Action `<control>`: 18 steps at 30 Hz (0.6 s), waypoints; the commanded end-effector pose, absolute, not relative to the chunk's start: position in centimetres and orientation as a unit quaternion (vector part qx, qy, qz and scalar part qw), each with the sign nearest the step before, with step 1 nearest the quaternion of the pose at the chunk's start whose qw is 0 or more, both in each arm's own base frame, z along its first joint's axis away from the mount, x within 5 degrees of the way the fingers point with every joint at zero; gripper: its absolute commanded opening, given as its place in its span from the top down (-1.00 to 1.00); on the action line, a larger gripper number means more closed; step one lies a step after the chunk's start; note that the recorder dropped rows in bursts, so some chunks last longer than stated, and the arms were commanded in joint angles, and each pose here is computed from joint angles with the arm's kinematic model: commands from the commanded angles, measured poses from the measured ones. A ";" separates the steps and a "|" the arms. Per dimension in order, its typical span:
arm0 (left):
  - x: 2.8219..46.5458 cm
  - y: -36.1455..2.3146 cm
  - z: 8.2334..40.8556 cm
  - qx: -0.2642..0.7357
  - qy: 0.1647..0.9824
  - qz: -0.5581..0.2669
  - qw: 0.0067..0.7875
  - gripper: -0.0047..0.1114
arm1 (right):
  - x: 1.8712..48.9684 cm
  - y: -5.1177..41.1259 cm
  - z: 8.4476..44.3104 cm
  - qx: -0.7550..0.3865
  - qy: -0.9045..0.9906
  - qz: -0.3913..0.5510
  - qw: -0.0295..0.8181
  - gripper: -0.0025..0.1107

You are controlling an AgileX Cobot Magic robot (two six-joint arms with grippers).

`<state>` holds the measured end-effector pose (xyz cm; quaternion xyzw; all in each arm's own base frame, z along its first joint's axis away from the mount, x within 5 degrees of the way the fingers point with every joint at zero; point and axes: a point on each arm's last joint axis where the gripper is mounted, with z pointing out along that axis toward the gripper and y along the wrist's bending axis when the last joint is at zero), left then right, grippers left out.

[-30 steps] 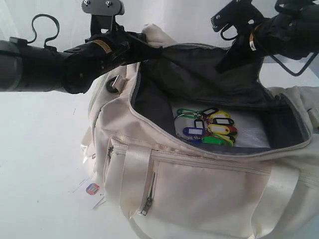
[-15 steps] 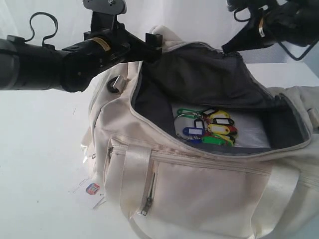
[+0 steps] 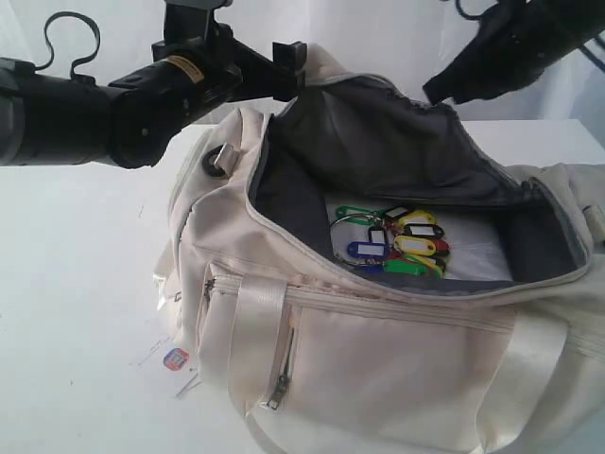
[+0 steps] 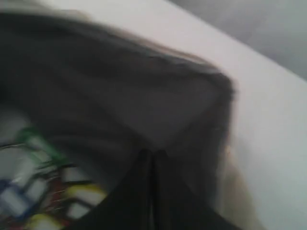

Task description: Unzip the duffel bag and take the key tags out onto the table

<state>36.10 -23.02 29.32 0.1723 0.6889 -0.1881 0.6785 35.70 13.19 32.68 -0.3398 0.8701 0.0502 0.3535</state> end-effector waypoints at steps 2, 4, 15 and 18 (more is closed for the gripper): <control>36.0 -22.7 31.1 0.157 0.646 -0.194 0.722 -0.68 | 35.0 16.2 31.7 -0.431 0.813 0.207 0.333 0.96; 35.9 -22.6 31.3 0.157 0.644 -0.194 0.723 -0.68 | 36.1 16.4 30.5 -0.415 0.819 0.204 0.339 0.96; 34.1 -21.9 32.3 0.217 0.717 -0.167 0.641 -0.68 | 43.6 15.2 28.4 -0.189 0.808 0.094 0.550 0.96; 33.6 -21.8 31.9 0.237 0.743 -0.158 0.606 -0.68 | 44.1 15.1 28.5 -0.177 0.802 0.087 0.563 0.96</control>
